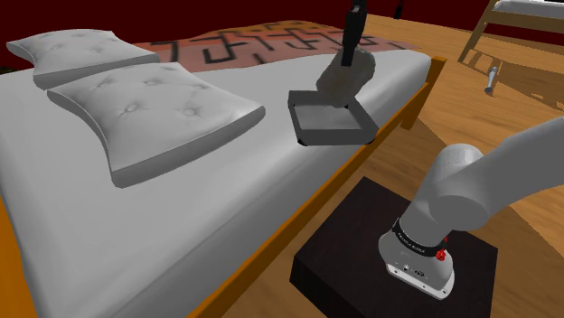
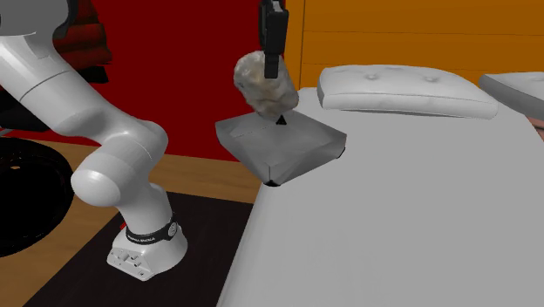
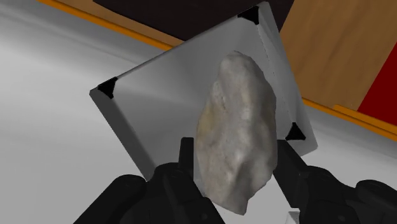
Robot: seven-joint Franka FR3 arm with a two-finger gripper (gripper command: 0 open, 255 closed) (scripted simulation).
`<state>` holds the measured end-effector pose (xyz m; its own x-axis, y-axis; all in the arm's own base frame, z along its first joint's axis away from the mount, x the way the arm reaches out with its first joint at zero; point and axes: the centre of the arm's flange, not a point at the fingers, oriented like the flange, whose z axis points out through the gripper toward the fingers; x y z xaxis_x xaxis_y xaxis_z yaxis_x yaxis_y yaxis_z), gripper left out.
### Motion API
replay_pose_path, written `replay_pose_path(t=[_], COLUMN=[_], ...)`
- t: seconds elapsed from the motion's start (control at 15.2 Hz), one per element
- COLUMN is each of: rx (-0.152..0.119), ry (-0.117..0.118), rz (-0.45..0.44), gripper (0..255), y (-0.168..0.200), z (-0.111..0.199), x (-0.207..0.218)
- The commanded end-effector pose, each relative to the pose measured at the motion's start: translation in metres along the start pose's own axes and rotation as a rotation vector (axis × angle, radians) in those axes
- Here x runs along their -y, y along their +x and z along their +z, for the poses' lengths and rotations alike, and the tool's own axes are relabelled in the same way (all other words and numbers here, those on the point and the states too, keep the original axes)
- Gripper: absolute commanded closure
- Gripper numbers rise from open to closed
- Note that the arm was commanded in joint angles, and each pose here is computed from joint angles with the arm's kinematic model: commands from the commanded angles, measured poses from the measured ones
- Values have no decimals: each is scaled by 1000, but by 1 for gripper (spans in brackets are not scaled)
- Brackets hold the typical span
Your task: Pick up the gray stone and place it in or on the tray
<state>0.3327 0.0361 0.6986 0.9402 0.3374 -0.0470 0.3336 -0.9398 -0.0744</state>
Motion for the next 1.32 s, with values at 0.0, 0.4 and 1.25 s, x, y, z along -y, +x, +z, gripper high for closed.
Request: replay_pose_path(t=[0.0,0.4,1.25], rx=[-1,-1,-1], ry=[0,0,0], rz=[0,0,0], gripper=[255,255,0], y=[0,2,2], z=[11,43,55], x=[-1,-3,-4])
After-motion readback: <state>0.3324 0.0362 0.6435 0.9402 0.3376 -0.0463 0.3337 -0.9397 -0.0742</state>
